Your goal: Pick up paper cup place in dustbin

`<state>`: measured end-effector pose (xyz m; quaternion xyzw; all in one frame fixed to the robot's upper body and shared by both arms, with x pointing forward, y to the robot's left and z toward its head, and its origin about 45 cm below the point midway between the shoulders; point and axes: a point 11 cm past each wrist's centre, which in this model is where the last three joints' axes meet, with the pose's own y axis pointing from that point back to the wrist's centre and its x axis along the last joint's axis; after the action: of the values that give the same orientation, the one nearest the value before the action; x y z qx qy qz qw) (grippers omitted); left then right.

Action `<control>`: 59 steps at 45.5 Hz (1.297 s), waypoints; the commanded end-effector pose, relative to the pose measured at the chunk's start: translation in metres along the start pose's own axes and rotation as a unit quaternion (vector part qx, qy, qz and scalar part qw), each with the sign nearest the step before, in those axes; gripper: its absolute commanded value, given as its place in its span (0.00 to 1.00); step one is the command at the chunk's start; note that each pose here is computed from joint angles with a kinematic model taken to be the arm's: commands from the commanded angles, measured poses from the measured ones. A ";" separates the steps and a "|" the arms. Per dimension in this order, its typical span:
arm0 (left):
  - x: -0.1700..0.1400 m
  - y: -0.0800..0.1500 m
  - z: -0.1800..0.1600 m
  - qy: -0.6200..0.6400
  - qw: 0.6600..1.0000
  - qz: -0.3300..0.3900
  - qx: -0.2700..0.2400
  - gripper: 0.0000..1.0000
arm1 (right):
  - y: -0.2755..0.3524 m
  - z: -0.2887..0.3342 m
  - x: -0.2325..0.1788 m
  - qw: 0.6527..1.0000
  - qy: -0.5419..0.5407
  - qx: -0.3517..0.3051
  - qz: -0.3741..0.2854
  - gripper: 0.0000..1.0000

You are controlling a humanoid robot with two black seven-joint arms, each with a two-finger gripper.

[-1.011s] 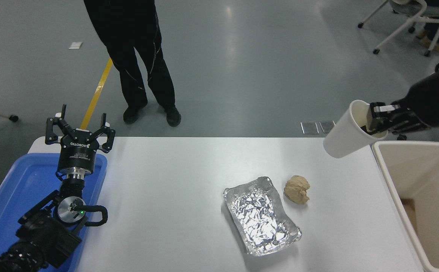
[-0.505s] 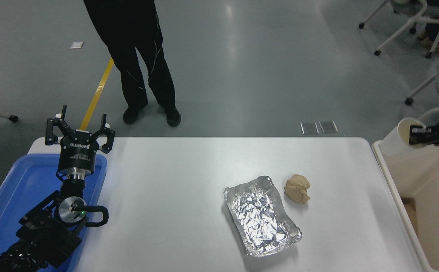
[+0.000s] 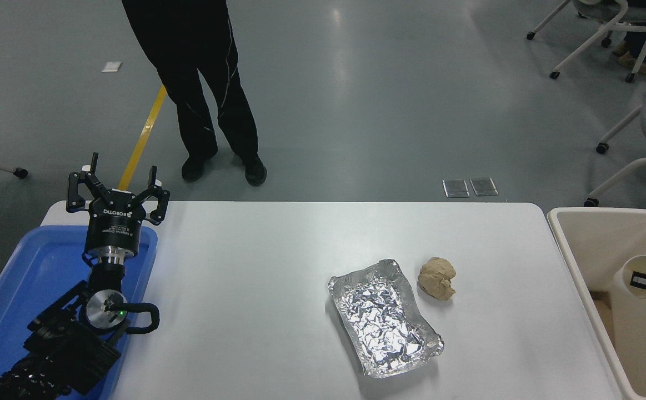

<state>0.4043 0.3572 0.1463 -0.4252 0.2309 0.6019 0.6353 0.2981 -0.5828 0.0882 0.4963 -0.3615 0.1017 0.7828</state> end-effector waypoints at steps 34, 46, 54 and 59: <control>0.000 0.001 -0.001 0.000 1.000 0.001 0.000 0.99 | 0.002 0.006 0.017 0.992 -0.117 -0.011 0.046 1.00; 0.000 0.000 -0.001 0.000 1.000 0.000 0.001 0.99 | 0.023 -0.026 0.103 0.989 -0.122 0.081 0.031 1.00; 0.000 0.000 -0.002 0.001 1.000 -0.001 0.001 0.99 | 0.066 -0.070 0.150 0.982 -0.121 0.143 -0.017 1.00; 0.000 0.000 -0.002 0.001 1.000 -0.001 0.001 0.99 | 0.099 -0.113 0.153 0.975 -0.102 0.191 -0.059 1.00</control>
<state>0.4041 0.3562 0.1456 -0.4249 0.2318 0.6015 0.6356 0.3867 -0.5452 0.1794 0.5826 -0.4388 0.0812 0.6793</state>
